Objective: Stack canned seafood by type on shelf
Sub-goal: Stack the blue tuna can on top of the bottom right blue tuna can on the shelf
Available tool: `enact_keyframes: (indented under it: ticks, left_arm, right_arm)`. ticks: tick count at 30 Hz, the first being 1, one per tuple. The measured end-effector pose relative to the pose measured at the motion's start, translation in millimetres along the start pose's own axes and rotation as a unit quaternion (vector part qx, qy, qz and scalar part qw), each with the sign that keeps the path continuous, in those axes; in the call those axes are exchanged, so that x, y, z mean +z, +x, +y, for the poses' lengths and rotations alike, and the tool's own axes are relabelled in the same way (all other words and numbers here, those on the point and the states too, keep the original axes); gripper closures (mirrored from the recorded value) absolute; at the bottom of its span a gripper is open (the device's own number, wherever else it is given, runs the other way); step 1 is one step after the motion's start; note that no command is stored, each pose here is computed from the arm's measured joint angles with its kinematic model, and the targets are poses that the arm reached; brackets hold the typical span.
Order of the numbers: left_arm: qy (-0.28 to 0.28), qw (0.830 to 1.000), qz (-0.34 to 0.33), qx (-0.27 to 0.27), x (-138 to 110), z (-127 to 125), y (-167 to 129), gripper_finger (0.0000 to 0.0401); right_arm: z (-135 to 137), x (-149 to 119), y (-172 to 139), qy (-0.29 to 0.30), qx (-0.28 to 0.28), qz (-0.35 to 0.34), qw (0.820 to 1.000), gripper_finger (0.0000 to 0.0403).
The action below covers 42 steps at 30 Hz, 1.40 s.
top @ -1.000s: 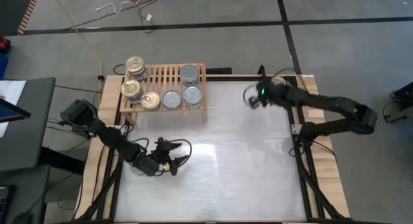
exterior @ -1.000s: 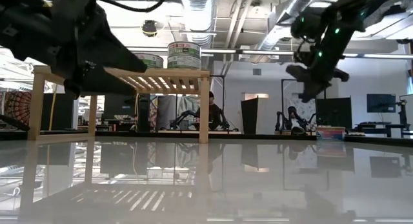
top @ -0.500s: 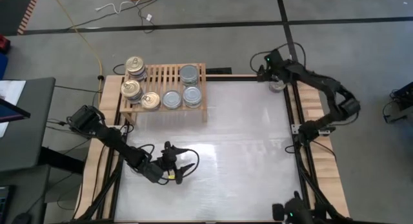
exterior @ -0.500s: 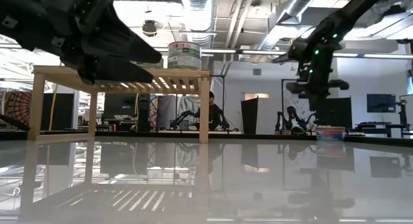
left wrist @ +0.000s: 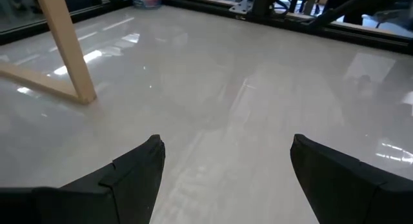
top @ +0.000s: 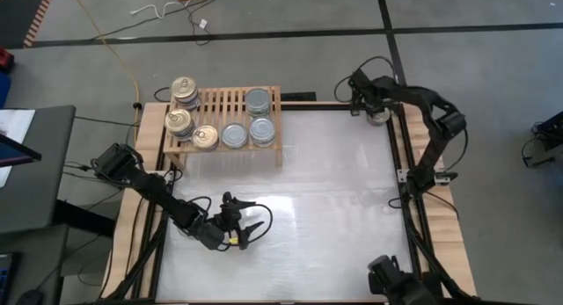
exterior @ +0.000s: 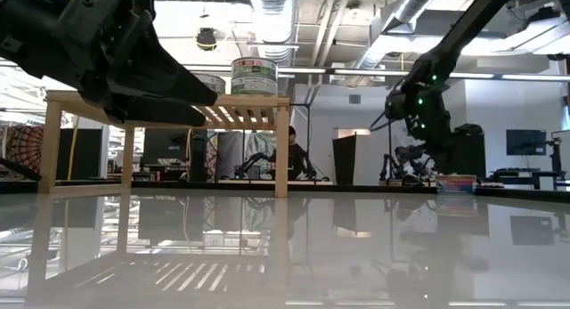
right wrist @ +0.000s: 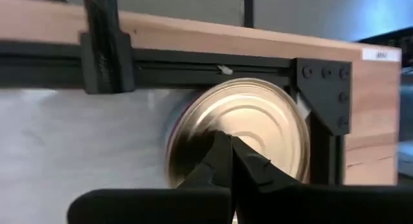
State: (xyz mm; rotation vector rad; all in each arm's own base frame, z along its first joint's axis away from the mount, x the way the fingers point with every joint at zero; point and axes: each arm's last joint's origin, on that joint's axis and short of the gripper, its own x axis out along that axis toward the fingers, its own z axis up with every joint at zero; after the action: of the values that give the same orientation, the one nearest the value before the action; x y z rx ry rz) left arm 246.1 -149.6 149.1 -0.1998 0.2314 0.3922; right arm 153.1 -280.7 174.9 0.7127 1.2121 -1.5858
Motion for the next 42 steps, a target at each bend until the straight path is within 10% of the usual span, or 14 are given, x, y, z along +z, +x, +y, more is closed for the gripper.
enact_keyframes:
  ticks: [10, 20, 33, 42]
  left_arm:
    - [-0.001, 1.0, 0.0, 0.001, 0.1, 0.2, 0.3, 0.0081]
    - [-0.004, 1.0, -0.001, 0.001, 0.5, 0.4, 0.8, 0.0081]
    - [-0.031, 1.0, -0.001, 0.001, 0.5, 0.5, 0.7, 0.0081]
    - [-0.039, 0.999, -0.002, 0.007, 1.5, 2.4, 3.3, 0.0081]
  right_arm:
    - [20.1, -19.6, 0.1, -0.074, -0.008, 0.045, 0.996, 0.0383]
    - [88.7, -99.7, -70.8, -0.223, 0.118, 0.075, 0.965, 0.0383]
    - [166.2, -275.5, -174.4, -0.372, 0.396, -0.02, 0.839, 0.0383]
    - [177.0, -318.0, -209.0, -0.397, 0.53, -0.083, 0.745, 0.0383]
